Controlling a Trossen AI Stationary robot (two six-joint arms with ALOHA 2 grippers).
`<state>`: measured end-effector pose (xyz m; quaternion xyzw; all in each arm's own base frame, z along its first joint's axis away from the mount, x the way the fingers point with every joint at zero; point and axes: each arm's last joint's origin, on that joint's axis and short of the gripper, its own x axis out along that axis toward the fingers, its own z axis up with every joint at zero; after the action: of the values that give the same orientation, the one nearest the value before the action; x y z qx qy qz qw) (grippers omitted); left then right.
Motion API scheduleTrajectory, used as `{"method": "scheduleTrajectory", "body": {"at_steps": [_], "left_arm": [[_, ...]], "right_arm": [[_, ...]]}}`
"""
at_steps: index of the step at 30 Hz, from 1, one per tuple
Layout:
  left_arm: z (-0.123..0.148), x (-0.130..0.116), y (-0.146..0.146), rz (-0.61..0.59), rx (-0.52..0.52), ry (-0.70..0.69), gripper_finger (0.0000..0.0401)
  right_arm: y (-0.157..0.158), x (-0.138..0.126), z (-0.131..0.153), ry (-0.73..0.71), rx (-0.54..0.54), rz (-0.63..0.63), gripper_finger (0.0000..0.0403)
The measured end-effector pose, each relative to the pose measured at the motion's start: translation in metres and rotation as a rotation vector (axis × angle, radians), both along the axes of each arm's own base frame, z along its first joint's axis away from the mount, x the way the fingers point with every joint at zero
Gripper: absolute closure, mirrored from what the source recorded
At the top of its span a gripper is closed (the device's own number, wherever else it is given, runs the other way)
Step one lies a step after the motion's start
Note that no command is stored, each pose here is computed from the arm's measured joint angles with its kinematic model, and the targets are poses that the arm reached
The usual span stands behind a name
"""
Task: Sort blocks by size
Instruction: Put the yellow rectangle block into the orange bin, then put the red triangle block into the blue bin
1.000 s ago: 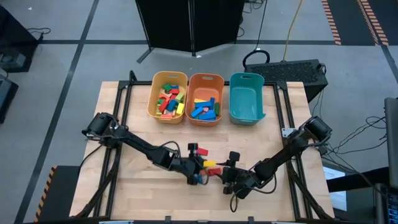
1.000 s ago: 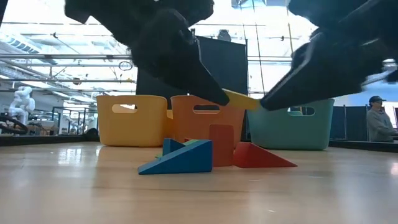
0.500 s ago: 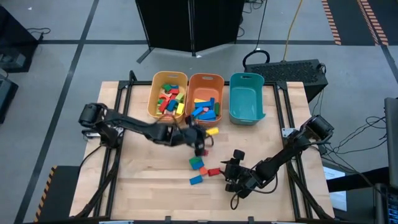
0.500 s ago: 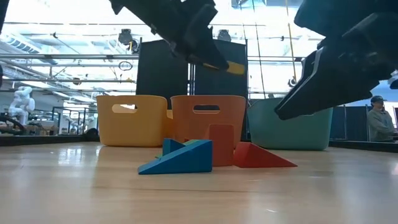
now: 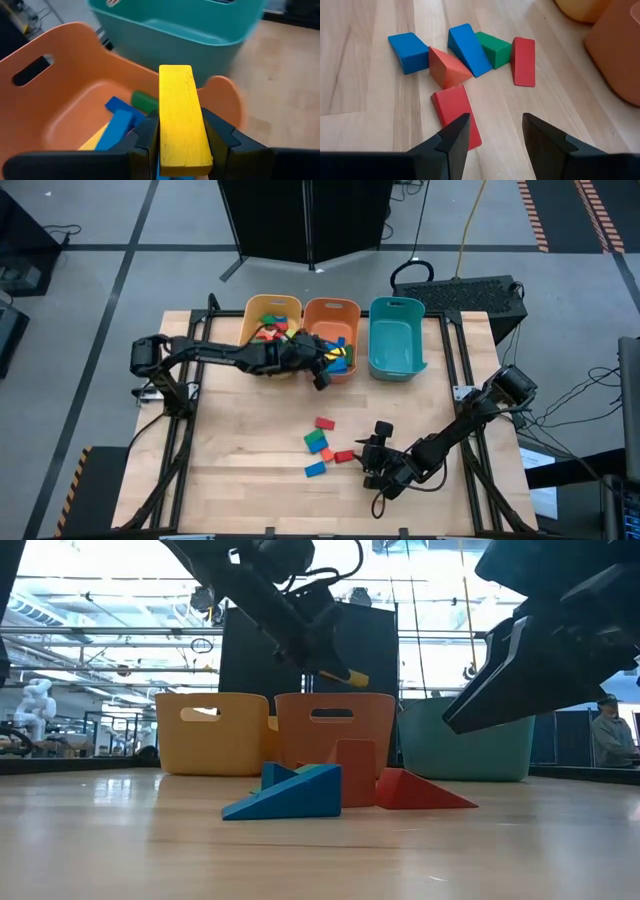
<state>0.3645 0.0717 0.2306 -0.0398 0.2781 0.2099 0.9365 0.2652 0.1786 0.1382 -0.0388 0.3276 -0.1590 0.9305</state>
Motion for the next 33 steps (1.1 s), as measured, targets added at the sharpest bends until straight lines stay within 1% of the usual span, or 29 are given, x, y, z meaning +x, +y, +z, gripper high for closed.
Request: {"method": "scheduleTrajectory", "body": {"at_steps": [3, 7, 10, 17, 22, 25, 31, 33], "left_arm": [[0.0, -0.003, 0.011, 0.041, -0.019, -0.004, 0.0301], [0.0, -0.004, 0.017, 0.059, -0.039, -0.013, 0.0284], [0.0, -0.004, 0.019, 0.057, -0.049, -0.018, 0.0275], [0.0, -0.004, 0.018, 0.055, -0.05, -0.018, 0.0271], [0.0, -0.003, 0.016, 0.019, -0.072, -0.023, 0.0267], [-0.001, -0.003, 0.015, 0.015, -0.074, -0.022, 0.0249], [-0.001, -0.003, 0.016, 0.018, -0.075, -0.023, 0.0193], [-0.001, -0.003, 0.016, 0.017, -0.076, -0.023, 0.0186]], "right_arm": [[0.0, 0.0, 0.0, 0.0, 0.0, -0.001, 0.0236], [-0.001, 0.0, 0.0, 0.0, 0.0, -0.003, 0.0236], [-0.001, 0.0, 0.0, 0.0, 0.0, -0.002, 0.0236], [-0.001, 0.0, 0.0, 0.0, 0.0, -0.002, 0.0236], [-0.001, 0.0, 0.0, 0.0, -0.001, -0.003, 0.0236], [-0.001, 0.0, 0.0, 0.0, 0.0, -0.002, 0.0236], [-0.001, 0.0, 0.0, -0.001, 0.002, -0.004, 0.0236], [-0.001, 0.0, 0.0, -0.002, 0.002, -0.005, 0.0236]]}}
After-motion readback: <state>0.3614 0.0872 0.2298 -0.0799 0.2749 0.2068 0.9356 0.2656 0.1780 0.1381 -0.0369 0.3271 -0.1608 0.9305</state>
